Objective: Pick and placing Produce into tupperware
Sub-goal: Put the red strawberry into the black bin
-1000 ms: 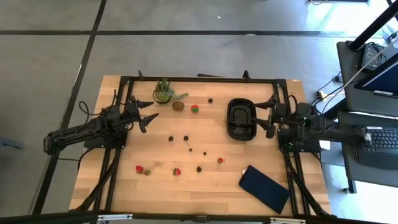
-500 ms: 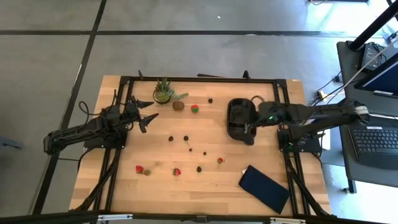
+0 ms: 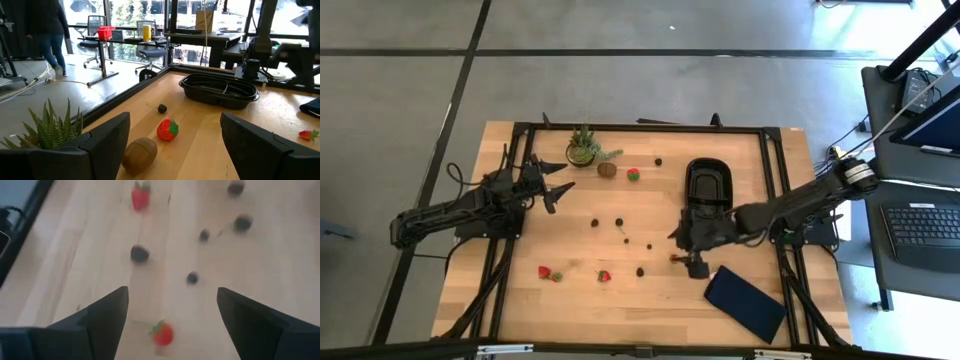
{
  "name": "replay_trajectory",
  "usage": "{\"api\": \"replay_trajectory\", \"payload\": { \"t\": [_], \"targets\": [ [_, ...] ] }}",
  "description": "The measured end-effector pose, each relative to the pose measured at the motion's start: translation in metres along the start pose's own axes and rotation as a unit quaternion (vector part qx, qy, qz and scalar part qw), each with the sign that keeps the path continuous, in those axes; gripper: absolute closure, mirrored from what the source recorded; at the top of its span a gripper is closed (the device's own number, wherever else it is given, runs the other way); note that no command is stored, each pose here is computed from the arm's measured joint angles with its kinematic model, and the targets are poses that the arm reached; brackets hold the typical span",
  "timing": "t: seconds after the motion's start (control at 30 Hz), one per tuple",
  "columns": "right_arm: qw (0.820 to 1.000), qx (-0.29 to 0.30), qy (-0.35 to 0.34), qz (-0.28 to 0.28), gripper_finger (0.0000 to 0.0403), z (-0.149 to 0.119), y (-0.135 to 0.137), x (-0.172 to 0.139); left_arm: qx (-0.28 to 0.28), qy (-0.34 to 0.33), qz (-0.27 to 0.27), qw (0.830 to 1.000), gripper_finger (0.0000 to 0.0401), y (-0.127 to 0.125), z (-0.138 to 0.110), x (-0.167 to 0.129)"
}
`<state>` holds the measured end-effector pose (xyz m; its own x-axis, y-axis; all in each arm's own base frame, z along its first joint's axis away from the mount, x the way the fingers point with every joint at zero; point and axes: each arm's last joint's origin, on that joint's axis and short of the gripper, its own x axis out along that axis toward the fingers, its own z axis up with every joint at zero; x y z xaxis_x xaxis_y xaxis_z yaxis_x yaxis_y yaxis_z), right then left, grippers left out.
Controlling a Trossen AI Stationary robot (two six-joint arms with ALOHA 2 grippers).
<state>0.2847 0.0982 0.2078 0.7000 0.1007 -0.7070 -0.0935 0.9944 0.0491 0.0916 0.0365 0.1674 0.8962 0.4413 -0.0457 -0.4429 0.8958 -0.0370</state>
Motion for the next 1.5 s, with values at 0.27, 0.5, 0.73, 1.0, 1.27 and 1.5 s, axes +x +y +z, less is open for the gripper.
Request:
{"api": "replay_trajectory", "payload": {
  "t": [0.27, 0.5, 0.73, 1.0, 1.27, 1.5],
  "targets": [
    [0.998, 0.026, 0.060, -0.022, 0.0097, -0.021, 0.009, 0.034, 0.000, 0.000, 0.000, 1.000, 0.0099, 0.000, 0.000, 0.000],
    [0.994, 0.018, 0.099, -0.042, 0.0097, -0.037, 0.009, 0.057, 0.000, 0.000, 0.000, 1.000, 0.0099, 0.000, 0.000, 0.000],
    [0.993, 0.017, 0.108, -0.045, 0.0097, -0.040, 0.009, 0.062, 0.000, 0.000, 0.000, 1.000, 0.0099, 0.000, 0.000, 0.000],
    [0.993, 0.013, 0.113, -0.045, 0.0097, -0.042, 0.009, 0.062, 0.000, 0.000, 0.000, 1.000, 0.0099, 0.000, 0.000, 0.000],
    [0.993, -0.016, 0.112, -0.042, 0.0097, -0.042, 0.009, 0.062, 0.000, 0.000, 0.000, 1.000, 0.0099, 0.000, 0.000, 0.000],
    [0.993, -0.026, 0.112, -0.041, 0.0097, -0.042, 0.009, 0.062, 0.000, 0.000, 0.000, 1.000, 0.0099, 0.000, 0.000, 0.000]
  ]
}}
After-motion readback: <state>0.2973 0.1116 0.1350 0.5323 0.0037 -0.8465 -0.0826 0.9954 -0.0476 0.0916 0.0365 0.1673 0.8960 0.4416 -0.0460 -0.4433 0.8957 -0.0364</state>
